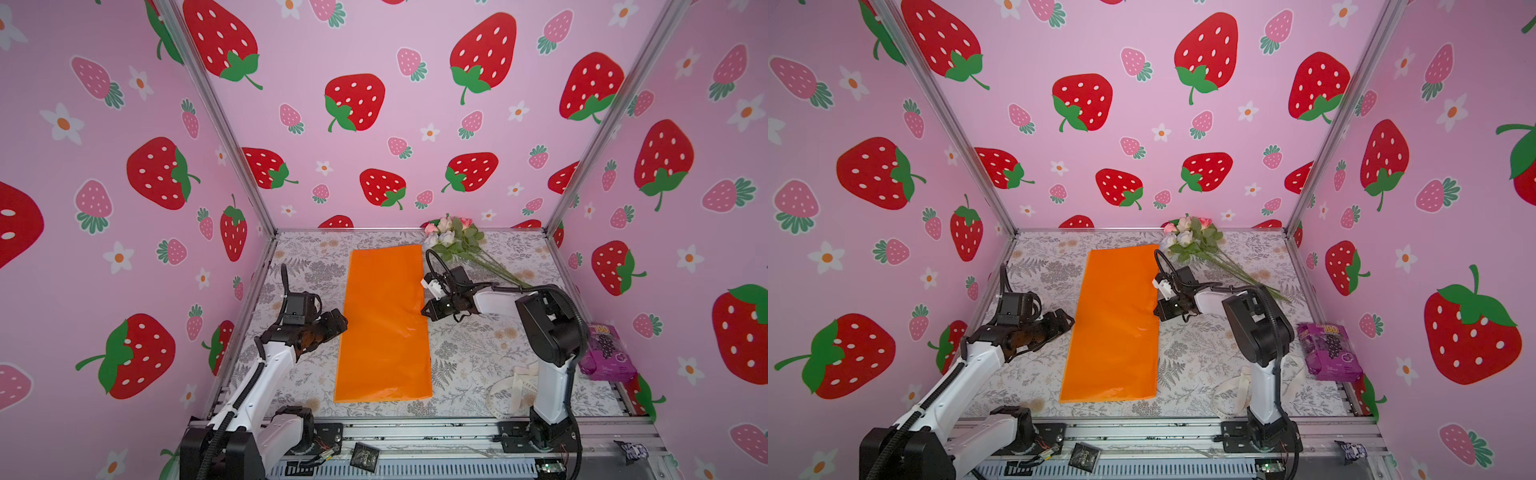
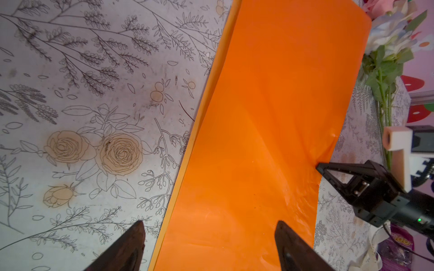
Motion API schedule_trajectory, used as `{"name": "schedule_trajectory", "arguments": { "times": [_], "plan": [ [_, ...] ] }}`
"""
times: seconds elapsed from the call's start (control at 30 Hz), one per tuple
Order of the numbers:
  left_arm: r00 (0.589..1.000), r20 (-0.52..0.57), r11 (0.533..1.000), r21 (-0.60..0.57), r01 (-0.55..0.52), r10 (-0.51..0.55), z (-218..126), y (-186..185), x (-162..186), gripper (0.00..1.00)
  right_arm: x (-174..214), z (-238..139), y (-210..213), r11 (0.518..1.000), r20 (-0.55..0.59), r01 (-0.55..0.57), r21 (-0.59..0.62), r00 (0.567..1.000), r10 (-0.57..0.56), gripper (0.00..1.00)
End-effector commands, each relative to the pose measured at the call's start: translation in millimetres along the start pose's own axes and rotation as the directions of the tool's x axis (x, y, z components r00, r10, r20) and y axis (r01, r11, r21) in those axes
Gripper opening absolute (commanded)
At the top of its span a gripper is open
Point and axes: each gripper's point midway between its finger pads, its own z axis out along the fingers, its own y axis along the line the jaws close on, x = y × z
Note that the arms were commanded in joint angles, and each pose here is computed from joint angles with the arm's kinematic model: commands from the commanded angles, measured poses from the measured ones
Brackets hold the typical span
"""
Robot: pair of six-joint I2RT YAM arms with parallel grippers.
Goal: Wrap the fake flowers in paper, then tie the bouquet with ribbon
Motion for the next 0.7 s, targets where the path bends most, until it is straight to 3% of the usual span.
{"name": "schedule_trajectory", "arguments": {
  "times": [0.0, 0.13, 0.3, 0.37, 0.43, 0.67],
  "plan": [
    [1.0, -0.004, 1.0, 0.005, 0.018, -0.018, -6, -5, -5, 0.88, 21, 14, -31, 0.986, -0.199, 0.156, 0.064, 0.97, -0.141, 0.0],
    [0.999, -0.029, 0.999, 0.024, 0.035, -0.034, -4, -5, 4, 0.88, -16, 29, -46, 0.978, -0.184, 0.192, 0.082, 0.967, -0.174, 0.02],
    [0.994, -0.079, 0.995, 0.06, 0.077, -0.072, 2, -5, 20, 0.87, -30, 26, -38, 0.994, -0.186, 0.098, 0.053, 0.979, -0.087, 0.13],
    [0.989, -0.111, 0.989, 0.106, 0.107, -0.095, 6, -9, 29, 0.86, -30, 17, -31, 0.997, -0.156, 0.064, 0.04, 0.986, -0.057, 0.16],
    [0.982, -0.145, 0.978, 0.147, 0.144, -0.123, 9, -13, 38, 0.84, -31, -1, -37, 0.994, -0.117, 0.022, 0.111, 0.993, -0.009, 0.38],
    [0.945, -0.264, 0.942, 0.221, 0.254, -0.193, 12, -23, 66, 0.78, -29, -62, 1, 0.996, 0.071, -0.046, 0.071, 0.997, 0.041, 0.46]
  ]
}}
